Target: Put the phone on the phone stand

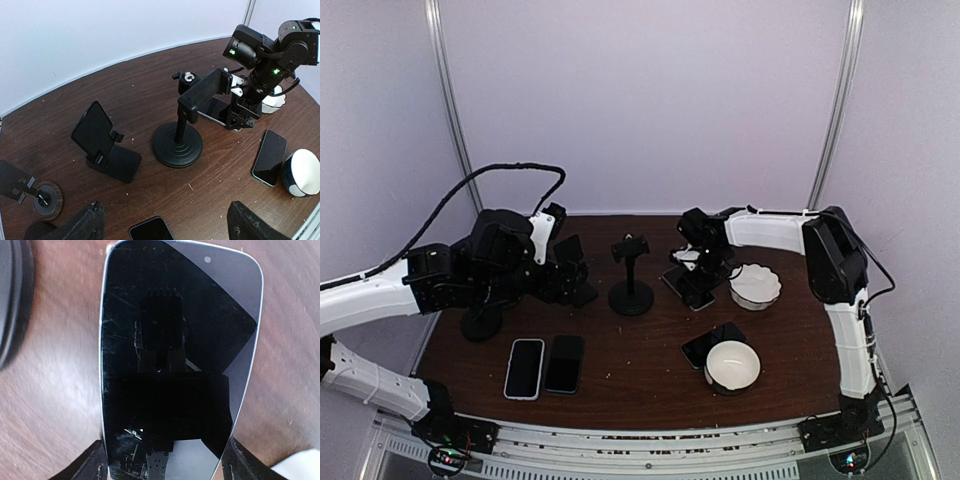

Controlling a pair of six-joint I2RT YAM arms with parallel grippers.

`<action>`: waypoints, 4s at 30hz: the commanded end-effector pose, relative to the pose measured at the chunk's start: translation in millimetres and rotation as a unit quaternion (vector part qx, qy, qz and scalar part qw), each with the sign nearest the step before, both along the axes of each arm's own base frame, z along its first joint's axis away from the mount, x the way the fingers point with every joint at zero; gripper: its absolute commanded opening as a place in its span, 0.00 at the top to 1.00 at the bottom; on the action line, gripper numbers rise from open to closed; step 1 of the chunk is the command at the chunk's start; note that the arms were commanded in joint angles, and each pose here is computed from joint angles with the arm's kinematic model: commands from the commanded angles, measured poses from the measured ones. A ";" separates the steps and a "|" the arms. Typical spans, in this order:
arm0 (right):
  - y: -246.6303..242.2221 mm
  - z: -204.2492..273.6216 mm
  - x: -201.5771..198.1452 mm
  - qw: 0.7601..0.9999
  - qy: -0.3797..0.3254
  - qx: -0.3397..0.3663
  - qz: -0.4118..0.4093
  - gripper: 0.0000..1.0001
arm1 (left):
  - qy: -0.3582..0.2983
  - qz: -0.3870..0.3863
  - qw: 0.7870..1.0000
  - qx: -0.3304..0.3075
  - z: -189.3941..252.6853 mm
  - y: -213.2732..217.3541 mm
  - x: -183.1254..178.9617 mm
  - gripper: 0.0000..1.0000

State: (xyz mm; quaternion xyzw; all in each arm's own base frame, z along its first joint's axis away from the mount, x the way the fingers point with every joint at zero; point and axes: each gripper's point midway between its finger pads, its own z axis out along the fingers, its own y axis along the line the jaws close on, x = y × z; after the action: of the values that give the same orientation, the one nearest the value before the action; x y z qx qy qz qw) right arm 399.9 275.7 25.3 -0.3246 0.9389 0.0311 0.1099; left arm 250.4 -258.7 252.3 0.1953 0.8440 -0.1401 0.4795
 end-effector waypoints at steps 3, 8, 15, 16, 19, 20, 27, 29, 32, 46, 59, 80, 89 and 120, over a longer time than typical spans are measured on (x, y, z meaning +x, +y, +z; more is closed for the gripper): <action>-3.2 45.6 -5.1 0.999 -0.034 0.033 0.005 0.51 | -0.009 -0.009 0.999 -0.034 17.1 -16.8 7.2 0.12; -2.6 64.6 -8.2 0.997 -0.053 0.058 0.005 0.57 | -0.008 -0.019 0.999 -0.037 19.0 -25.3 9.2 0.12; -2.8 70.2 -13.0 0.996 -0.049 0.072 0.013 0.60 | -0.011 -0.040 0.998 -0.048 27.1 -39.8 11.4 0.12; -1.7 66.1 -15.5 0.996 -0.040 0.074 0.013 0.60 | -0.010 -0.042 0.998 -0.045 26.4 -41.1 11.8 0.12; 2.5 51.0 -26.8 0.997 -0.013 0.074 0.021 0.59 | -0.007 -0.044 0.998 -0.044 25.0 -43.5 12.1 0.12; 3.5 45.3 -30.6 0.997 -0.006 0.071 0.024 0.58 | -0.005 -0.044 0.998 -0.045 24.2 -43.2 11.9 0.12; 3.8 29.3 -22.4 0.999 -0.005 0.045 0.015 0.09 | 0.003 -0.037 0.998 -0.049 17.6 -40.3 10.3 0.12; 4.8 28.5 -15.1 0.999 -0.007 0.037 0.018 0.00 | 0.004 -0.037 0.998 -0.049 16.9 -39.9 9.8 0.12; 4.1 21.1 -5.2 1.000 0.003 0.025 0.015 0.00 | 0.005 -0.039 0.998 -0.045 16.7 -39.8 9.4 0.12; 0.1 -19.3 -19.4 0.995 0.090 -0.012 0.030 0.05 | 0.003 -0.035 0.999 -0.040 21.0 -39.1 11.2 0.12; -6.4 -27.6 -33.8 0.991 0.071 -0.089 0.063 0.02 | 0.000 -0.033 0.999 -0.040 19.2 -34.9 9.7 0.12; 4.2 -28.4 -58.2 0.989 0.101 -0.056 0.090 0.57 | 0.003 -0.046 0.998 -0.039 17.2 -39.1 7.7 0.12; 14.3 16.1 -46.1 0.995 0.049 -0.013 0.086 0.81 | 0.016 -0.048 0.998 -0.040 10.3 -42.6 7.1 0.12; 6.6 112.5 -33.5 0.992 -0.066 0.015 0.110 0.24 | 0.029 -0.081 0.994 -0.068 46.8 -82.9 26.1 0.14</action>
State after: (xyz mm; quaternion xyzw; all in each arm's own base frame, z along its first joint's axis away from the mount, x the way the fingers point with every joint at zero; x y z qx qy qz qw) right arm 359.8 287.7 162.6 -0.4106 0.8853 0.0666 0.2077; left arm 276.5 -340.1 296.9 0.2256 0.8291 -0.2314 0.4562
